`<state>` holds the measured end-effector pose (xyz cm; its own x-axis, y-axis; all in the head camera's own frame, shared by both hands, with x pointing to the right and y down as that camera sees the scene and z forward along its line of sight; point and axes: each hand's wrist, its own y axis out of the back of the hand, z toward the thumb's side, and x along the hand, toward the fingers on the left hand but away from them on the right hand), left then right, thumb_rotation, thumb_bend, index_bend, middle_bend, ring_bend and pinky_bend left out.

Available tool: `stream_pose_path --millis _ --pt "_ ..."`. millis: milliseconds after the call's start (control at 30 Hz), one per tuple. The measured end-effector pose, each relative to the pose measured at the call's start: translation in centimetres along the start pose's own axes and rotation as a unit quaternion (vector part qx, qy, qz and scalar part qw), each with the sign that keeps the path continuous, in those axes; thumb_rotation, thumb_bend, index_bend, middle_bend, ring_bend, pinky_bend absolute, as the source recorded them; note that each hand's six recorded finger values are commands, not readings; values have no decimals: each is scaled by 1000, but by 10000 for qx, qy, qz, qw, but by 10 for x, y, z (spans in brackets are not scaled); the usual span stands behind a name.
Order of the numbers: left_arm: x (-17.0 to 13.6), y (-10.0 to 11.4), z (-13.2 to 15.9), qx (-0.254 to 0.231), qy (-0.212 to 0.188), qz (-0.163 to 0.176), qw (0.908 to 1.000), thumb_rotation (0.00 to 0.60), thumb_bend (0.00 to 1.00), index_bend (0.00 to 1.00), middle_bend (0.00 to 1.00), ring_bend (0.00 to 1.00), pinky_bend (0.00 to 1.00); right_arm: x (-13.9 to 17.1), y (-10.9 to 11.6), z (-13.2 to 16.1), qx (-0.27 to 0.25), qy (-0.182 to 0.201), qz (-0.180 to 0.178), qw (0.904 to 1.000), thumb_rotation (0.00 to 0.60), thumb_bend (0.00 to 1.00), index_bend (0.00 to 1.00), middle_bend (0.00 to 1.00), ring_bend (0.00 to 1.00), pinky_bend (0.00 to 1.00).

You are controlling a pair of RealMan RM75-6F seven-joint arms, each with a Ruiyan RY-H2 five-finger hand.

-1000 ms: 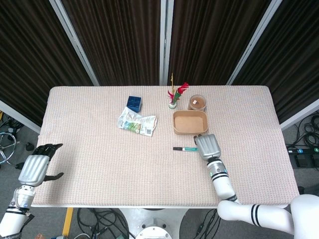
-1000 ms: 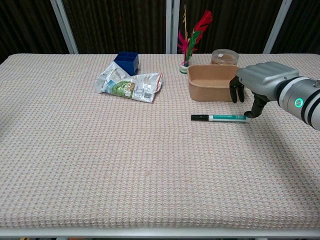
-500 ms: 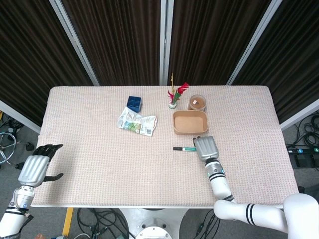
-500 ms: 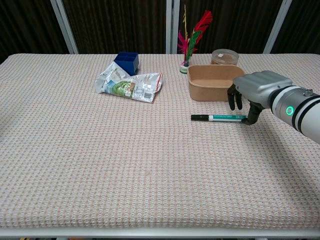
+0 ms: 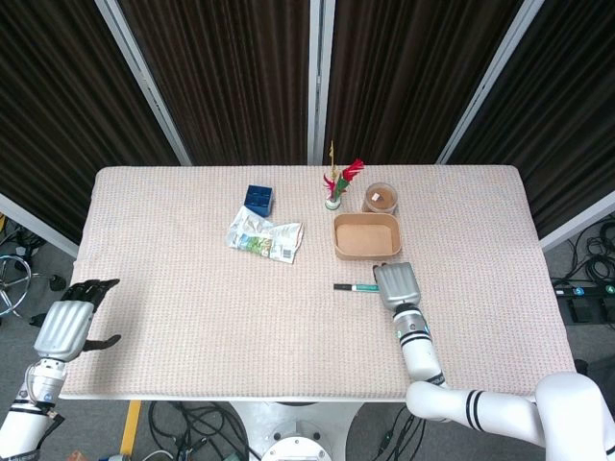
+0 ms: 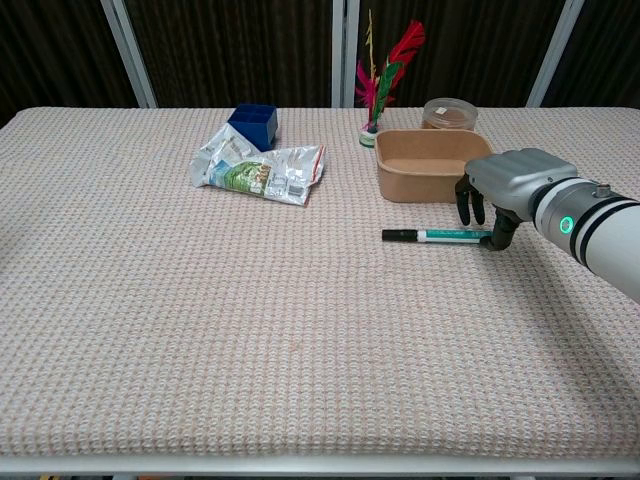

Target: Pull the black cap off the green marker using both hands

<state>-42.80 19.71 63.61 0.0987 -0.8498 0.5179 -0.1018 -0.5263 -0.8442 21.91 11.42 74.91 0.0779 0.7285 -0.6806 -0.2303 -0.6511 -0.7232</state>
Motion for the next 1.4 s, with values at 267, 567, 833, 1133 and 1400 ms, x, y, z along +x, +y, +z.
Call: stream_pose_path --millis 267,567,833,1133,1400 --pt "-1 -1 -2 3 2 -18 10000 600 0 163 207 142 187 -3 -1 3 28 -21 -15 10000 600 222 475 441 857 949" --pt "-1 -6 -2 -2 -4 -69 10000 600 0 163 207 142 187 -4 -5 8 52 -9 7 10000 600 223 475 443 857 949" --pt "-1 -7 -3 -29 8 -70 10000 600 0 163 207 142 187 -4 -7 9 72 -25 15 10000 600 226 476 453 857 949" --pt "0 -10 -2 -18 5 -97 10000 600 0 163 207 142 187 -4 -6 10 84 -50 -27 9999 600 237 500 478 862 951" --pt "1 -9 -1 -39 -6 -86 10000 600 0 163 207 142 187 -3 -2 9 61 -67 -190 9998 600 254 555 520 867 954"
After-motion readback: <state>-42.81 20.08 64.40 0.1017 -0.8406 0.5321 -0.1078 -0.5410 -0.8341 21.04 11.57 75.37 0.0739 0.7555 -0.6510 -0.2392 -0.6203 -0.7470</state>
